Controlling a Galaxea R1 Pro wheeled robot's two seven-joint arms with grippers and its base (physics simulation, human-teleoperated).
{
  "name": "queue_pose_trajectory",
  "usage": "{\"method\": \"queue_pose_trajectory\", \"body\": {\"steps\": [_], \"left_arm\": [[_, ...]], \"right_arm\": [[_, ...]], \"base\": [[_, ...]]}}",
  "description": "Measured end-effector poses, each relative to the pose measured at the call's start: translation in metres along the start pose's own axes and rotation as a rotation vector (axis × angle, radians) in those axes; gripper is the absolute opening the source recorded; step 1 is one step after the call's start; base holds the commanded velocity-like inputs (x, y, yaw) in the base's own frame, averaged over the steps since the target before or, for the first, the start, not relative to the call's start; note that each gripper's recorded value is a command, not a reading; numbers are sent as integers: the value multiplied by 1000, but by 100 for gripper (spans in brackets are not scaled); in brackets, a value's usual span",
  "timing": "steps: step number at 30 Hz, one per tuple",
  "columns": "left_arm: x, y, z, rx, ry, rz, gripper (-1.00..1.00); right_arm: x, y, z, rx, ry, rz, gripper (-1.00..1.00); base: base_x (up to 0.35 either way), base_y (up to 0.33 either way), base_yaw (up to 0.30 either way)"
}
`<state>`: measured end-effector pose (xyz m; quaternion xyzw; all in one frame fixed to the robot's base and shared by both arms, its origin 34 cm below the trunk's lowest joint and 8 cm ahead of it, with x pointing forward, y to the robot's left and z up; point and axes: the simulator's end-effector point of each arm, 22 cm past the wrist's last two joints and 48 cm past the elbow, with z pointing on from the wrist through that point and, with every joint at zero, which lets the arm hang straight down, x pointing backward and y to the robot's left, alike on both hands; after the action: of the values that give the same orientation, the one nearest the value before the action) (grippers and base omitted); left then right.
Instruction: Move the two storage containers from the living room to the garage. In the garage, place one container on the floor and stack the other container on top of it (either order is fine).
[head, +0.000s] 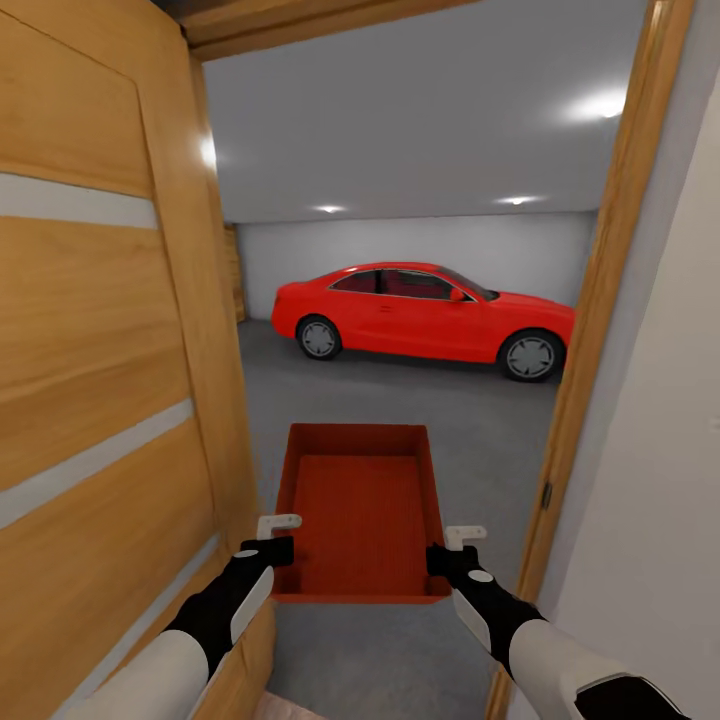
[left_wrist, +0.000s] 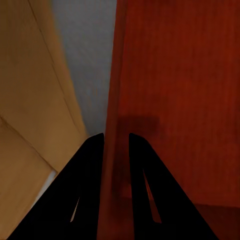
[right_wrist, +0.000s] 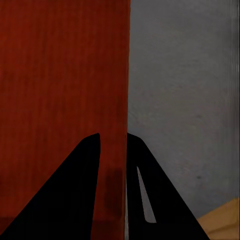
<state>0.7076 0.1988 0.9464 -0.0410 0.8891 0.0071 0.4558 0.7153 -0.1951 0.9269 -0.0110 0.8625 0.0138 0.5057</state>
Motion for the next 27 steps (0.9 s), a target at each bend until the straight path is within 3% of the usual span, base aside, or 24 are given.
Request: {"method": "queue_pose_trajectory", "body": {"steps": [15,27], "left_arm": [[0,0,0,-1,0,0,-100],[1,0,0,0,2,-1,-100]], "right_arm": [[0,0,0,0,0,0,-100],[0,0,0,-1,1,-1,-100]], "base": [[13,9,-277],[162,140,-25]]}}
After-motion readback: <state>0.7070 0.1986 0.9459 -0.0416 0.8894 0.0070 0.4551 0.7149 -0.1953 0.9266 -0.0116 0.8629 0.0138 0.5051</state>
